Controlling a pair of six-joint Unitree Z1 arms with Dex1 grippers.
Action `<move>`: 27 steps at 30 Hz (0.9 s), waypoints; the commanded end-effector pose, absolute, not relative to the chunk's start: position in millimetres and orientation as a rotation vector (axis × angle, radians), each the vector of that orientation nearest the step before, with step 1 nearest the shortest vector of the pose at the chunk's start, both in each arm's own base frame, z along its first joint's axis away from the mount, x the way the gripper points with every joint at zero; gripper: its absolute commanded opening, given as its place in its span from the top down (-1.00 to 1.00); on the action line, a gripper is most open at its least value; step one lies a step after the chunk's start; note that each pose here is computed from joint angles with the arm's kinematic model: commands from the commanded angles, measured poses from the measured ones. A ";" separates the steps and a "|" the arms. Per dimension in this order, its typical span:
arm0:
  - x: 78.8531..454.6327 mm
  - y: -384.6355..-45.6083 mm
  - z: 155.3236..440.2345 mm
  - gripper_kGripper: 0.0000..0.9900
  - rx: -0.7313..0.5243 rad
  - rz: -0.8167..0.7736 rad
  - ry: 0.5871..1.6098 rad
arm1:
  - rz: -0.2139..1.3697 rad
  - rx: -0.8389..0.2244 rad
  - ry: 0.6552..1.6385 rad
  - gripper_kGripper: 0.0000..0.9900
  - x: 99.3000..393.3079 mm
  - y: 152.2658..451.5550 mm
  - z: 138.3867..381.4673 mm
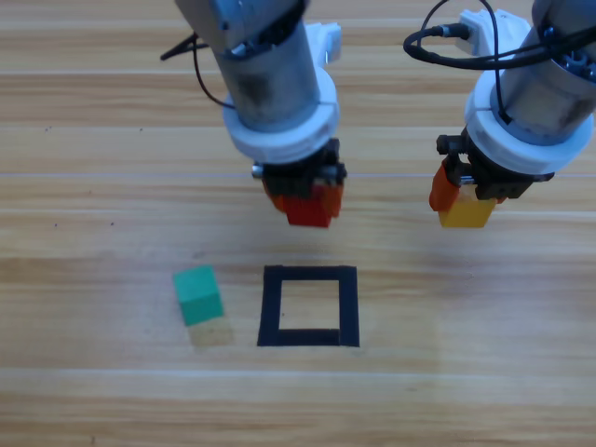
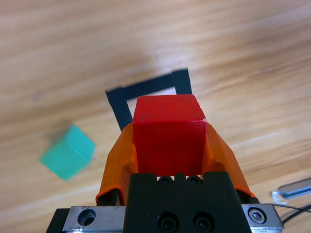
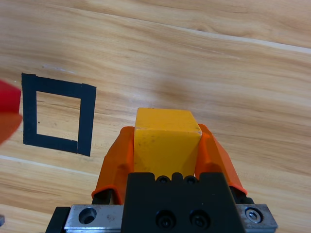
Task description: Stack the blocks in the rectangular block: red at the bottom, yellow in the middle, green on top
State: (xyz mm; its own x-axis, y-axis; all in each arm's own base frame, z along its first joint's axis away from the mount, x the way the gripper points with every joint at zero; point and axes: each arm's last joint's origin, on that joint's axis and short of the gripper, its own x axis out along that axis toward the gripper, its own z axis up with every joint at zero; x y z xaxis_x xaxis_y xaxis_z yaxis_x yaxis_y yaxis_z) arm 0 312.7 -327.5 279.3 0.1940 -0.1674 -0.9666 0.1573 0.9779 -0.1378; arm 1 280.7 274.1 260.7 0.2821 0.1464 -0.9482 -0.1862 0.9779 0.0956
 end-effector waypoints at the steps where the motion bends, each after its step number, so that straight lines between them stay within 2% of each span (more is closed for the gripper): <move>1: 281.0 -345.9 266.4 0.54 -0.022 -0.132 1.394 | 0.239 -0.075 1.317 0.67 271.9 278.4 247.5; 7: 256.6 -348.7 252.5 0.54 -0.127 0.055 1.417 | 0.239 -0.078 1.320 0.67 272.2 278.8 246.3; 10: 253.0 -351.3 245.4 0.54 -0.132 0.086 1.424 | 0.237 -0.080 1.321 0.67 272.5 279.0 245.1; 27: 252.1 -367.7 209.1 0.54 -0.015 0.084 1.421 | 0.237 -0.081 1.329 0.67 273.3 280.2 242.5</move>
State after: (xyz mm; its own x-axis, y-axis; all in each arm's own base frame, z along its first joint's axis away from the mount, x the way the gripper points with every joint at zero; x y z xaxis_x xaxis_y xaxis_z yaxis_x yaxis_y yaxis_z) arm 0 255.7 -357.0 240.3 0.1699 -0.0068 -0.9854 -0.1016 0.9945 -0.0244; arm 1 279.9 274.8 260.5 0.2685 0.1602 -0.9499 -0.1981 0.9742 0.1083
